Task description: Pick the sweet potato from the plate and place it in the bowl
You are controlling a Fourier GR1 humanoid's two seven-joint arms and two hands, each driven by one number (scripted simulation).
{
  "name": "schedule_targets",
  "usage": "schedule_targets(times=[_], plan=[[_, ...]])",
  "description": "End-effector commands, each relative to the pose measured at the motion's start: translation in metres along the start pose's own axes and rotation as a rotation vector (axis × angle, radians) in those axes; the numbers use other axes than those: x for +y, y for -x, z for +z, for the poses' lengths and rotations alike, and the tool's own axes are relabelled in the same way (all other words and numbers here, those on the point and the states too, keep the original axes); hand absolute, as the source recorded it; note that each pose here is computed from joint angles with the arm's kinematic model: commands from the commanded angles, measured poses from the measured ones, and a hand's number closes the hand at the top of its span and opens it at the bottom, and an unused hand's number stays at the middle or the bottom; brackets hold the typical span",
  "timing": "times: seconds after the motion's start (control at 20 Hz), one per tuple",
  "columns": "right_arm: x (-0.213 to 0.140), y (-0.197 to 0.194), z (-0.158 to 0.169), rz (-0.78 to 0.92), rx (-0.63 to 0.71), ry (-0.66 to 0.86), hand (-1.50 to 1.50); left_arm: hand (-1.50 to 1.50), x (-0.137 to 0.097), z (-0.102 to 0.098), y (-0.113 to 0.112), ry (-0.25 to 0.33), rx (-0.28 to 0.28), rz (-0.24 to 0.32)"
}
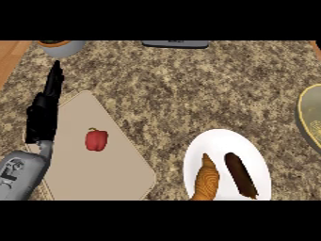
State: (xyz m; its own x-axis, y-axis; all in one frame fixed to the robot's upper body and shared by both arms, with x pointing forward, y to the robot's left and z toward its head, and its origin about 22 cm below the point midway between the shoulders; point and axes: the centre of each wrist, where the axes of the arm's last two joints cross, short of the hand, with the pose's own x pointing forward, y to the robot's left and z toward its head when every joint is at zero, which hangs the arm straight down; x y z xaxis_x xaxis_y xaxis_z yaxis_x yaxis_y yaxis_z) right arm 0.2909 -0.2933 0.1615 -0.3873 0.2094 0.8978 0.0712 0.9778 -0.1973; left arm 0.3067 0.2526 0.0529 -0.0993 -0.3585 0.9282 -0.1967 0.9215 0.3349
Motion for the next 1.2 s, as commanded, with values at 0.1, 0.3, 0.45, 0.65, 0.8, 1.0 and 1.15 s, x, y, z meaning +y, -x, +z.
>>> schedule_targets(times=[0.1, 0.3, 0.45, 0.65, 0.8, 1.0, 1.15], plan=[[0.052, 0.04, 0.056, 0.245, 0.189, -0.416, 1.5, 0.0, -0.008, 0.012, 0.001, 0.06, 0.039, 0.086], [0.022, 0.021, 0.038, 0.827, 0.066, -0.582, 1.5, 0.0, -0.032, 0.017, -0.002, 0.149, 0.056, 0.138], [0.068, 0.059, 0.117, 0.612, -0.025, -0.355, -1.5, 0.0, -0.025, 0.035, 0.014, 0.159, 0.128, 0.223], [0.104, 0.073, 0.186, 0.486, -0.135, -0.343, -1.5, 0.0, -0.032, 0.047, 0.008, 0.197, 0.121, 0.244], [0.112, 0.063, 0.209, 0.528, -0.261, -0.325, -1.5, 0.0, -0.03, 0.032, 0.005, 0.192, 0.112, 0.25], [0.126, 0.038, 0.2, 0.687, -0.247, -0.251, -1.5, 0.0, -0.011, 0.04, 0.02, 0.188, 0.095, 0.247], [0.12, 0.013, 0.209, 0.798, -0.152, -0.214, -1.5, 0.0, -0.026, 0.054, 0.005, 0.188, 0.111, 0.242]])
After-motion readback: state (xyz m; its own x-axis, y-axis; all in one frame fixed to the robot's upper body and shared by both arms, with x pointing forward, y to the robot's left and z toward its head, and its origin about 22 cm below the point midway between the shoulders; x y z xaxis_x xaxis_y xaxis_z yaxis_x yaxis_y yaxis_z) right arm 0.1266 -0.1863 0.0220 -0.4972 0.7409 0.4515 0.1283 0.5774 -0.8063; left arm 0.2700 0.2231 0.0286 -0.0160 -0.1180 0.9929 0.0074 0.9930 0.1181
